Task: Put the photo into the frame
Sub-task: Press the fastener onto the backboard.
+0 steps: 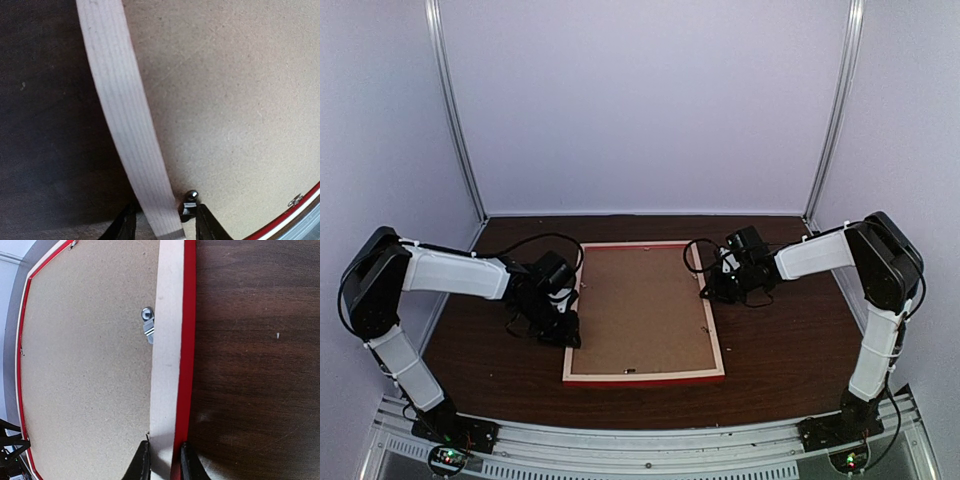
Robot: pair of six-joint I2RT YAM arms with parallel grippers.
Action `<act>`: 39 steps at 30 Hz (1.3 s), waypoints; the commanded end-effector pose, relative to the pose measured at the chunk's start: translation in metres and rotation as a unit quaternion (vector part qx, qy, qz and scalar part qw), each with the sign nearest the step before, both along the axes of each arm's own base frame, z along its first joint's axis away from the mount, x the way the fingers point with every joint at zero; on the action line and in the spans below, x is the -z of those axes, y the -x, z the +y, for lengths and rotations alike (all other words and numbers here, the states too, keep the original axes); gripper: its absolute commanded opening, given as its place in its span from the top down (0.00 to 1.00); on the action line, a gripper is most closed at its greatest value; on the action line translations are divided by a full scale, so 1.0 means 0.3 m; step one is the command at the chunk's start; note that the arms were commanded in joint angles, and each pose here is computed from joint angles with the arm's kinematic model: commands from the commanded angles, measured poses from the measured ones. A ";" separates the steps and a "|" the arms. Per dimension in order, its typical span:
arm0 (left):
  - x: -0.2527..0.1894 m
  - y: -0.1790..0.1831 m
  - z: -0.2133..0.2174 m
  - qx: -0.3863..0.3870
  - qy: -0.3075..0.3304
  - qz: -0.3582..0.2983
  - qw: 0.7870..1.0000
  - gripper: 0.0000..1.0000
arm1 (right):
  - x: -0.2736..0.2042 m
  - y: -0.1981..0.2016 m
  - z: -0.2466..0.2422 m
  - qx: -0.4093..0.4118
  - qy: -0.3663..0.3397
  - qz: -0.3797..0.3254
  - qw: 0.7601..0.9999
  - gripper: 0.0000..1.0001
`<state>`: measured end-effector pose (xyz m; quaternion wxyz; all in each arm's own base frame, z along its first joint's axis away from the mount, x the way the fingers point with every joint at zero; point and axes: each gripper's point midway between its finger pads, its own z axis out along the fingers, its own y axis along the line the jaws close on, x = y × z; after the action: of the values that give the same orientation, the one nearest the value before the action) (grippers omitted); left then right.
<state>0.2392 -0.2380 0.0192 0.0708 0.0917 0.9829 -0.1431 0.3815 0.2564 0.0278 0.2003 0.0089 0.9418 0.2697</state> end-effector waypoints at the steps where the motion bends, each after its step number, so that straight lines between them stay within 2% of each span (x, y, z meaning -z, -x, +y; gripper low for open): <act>1: 0.052 0.062 0.021 -0.004 0.010 0.056 0.998 0.58 | 0.234 0.166 -0.079 -0.004 0.063 0.119 0.991 1.00; 12: 0.088 0.079 0.044 -0.039 0.050 0.090 0.994 0.63 | 0.241 0.172 -0.081 -0.002 0.061 0.120 0.991 1.00; 27: 0.160 0.160 0.114 -0.039 0.015 0.133 0.990 0.68 | 0.250 0.179 -0.086 0.000 0.061 0.121 0.991 1.00; 35: 0.164 0.155 0.117 -0.008 -0.026 0.125 0.992 0.56 | 0.250 0.181 -0.087 0.000 0.060 0.122 0.991 1.00; 39: 0.154 0.149 0.121 0.001 -0.044 0.115 0.992 0.56 | 0.253 0.183 -0.088 0.000 0.061 0.123 0.991 1.00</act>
<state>0.2382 -0.2425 0.0190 0.0329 0.0673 0.9725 -0.2206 0.3828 0.2577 0.0276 0.2065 0.0060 0.9392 0.2742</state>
